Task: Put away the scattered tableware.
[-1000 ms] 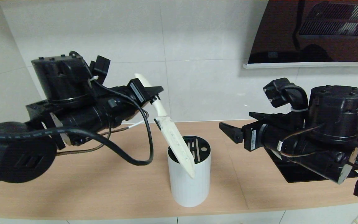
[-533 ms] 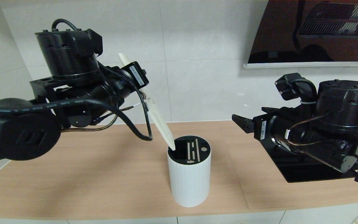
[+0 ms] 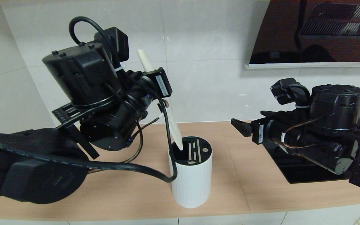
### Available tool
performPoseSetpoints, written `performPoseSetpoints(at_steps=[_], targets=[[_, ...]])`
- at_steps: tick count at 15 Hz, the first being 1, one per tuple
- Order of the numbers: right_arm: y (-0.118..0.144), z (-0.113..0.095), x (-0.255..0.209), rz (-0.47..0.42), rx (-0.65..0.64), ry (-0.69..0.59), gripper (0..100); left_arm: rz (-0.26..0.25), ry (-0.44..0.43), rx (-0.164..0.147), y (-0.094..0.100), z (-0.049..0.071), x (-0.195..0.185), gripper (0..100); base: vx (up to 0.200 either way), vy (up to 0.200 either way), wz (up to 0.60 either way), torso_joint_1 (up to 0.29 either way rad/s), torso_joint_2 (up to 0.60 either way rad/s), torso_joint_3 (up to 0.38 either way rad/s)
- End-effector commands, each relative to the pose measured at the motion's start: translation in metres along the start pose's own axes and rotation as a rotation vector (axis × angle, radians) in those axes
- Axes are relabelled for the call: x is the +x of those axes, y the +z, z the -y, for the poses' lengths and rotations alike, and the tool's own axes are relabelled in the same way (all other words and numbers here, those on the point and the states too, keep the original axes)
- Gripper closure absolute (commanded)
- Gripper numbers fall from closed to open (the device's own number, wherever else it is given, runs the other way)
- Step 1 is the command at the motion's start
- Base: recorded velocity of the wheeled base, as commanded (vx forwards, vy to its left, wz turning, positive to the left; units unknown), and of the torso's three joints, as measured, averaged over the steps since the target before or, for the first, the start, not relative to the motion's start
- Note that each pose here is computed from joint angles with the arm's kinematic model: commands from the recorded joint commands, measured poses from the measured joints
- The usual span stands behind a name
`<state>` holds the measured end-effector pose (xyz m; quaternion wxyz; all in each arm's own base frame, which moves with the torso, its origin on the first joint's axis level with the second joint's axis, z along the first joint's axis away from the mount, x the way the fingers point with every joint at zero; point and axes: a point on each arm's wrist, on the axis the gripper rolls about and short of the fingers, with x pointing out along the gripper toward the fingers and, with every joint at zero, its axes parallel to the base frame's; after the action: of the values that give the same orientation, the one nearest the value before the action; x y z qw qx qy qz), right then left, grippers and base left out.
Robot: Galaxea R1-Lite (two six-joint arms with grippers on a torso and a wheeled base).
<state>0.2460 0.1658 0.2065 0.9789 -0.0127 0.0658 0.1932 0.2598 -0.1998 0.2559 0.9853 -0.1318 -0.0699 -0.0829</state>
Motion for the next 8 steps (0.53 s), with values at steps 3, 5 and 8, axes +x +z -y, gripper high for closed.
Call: performPoseSetpoints(at_steps=[3, 5, 8], targets=[[-0.001, 0.0, 0.001, -0.004, -0.001, -0.001, 0, -0.028, 0.028, 0.051, -0.032, 0.007, 0.009, 100, 0.0, 0.0, 0.0, 0.0, 0.0, 0.0], [-0.002, -0.001, 0.001, -0.005, -0.001, -0.001, 0, -0.02, 0.028, 0.07, -0.039, 0.008, 0.01, 100, 0.0, 0.0, 0.0, 0.0, 0.0, 0.0], [-0.002, -0.001, 0.002, -0.008, -0.002, -0.001, 0, -0.028, 0.03, 0.081, -0.045, 0.008, 0.013, 100, 0.0, 0.0, 0.0, 0.0, 0.0, 0.0]])
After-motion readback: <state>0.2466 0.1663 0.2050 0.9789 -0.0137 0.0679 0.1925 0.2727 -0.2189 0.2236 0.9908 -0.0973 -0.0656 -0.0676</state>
